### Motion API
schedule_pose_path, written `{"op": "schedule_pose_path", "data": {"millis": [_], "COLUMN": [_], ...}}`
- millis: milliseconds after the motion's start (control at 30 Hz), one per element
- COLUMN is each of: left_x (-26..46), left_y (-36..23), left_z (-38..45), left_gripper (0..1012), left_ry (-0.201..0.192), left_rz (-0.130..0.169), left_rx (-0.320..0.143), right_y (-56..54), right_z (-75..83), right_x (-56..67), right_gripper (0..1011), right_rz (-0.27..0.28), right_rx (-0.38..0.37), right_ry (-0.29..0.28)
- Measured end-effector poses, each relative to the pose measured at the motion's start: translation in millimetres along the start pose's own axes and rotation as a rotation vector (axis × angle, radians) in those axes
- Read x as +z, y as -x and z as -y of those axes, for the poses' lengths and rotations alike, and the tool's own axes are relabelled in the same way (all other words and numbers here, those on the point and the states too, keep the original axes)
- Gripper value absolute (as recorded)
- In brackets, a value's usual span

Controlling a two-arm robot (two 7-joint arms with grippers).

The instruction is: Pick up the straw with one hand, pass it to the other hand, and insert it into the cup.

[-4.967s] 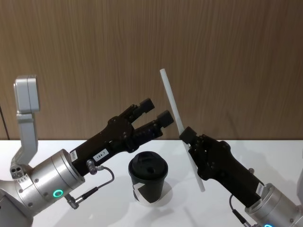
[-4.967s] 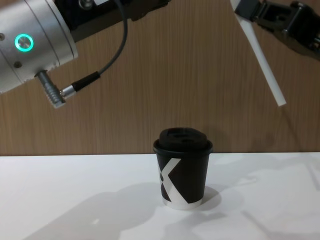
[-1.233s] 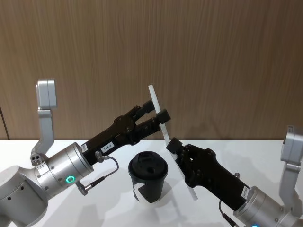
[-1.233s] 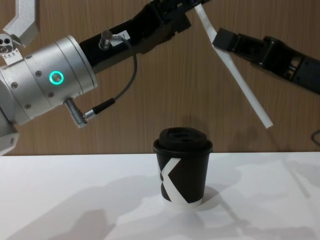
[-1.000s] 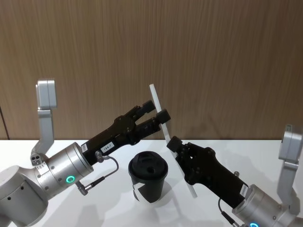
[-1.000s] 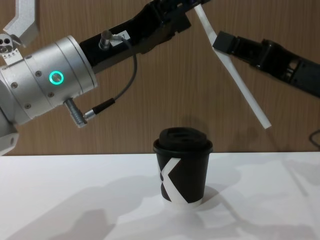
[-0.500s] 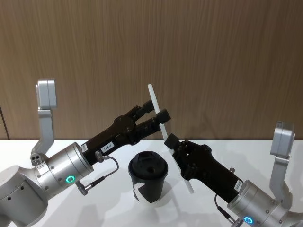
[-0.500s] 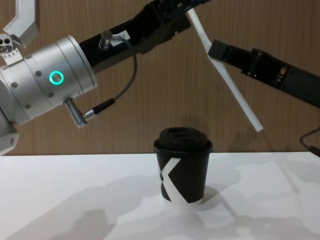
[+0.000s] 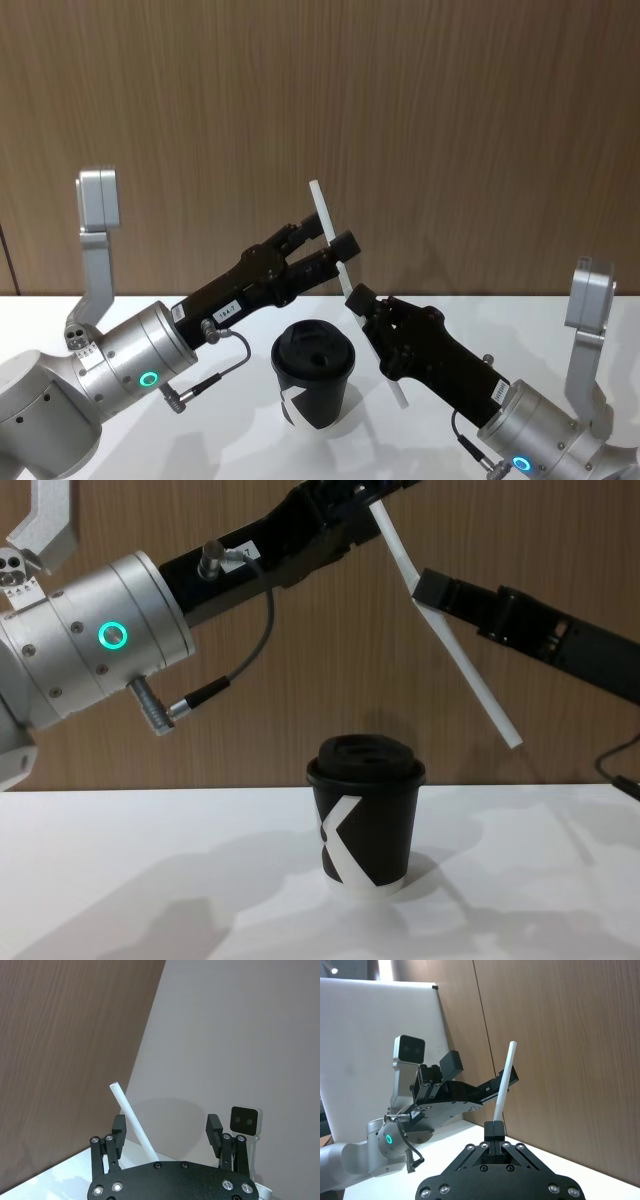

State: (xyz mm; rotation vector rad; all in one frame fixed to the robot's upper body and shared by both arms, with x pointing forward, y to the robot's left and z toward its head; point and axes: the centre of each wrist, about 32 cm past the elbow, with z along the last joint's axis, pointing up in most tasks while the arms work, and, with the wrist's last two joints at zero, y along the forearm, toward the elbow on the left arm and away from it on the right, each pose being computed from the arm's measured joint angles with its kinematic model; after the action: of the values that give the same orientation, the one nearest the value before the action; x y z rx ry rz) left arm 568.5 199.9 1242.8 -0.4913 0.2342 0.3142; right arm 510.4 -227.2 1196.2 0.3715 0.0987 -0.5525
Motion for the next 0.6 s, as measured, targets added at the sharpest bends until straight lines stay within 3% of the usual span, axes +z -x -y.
{"op": "schedule_pose_path", "data": {"millis": [600], "left_x": [0.0], "left_y": [0.0], "left_z": [0.0], "left_gripper": [1002], "left_ry": [0.0], "left_rz": [0.0], "left_rx": [0.0], "right_y": [-0.1], "right_z": [2.3], "right_x": [2.9], "right_gripper": [0], "right_rz": [0.012], "right_rx": [0.006], "right_ry": [-0.004]}}
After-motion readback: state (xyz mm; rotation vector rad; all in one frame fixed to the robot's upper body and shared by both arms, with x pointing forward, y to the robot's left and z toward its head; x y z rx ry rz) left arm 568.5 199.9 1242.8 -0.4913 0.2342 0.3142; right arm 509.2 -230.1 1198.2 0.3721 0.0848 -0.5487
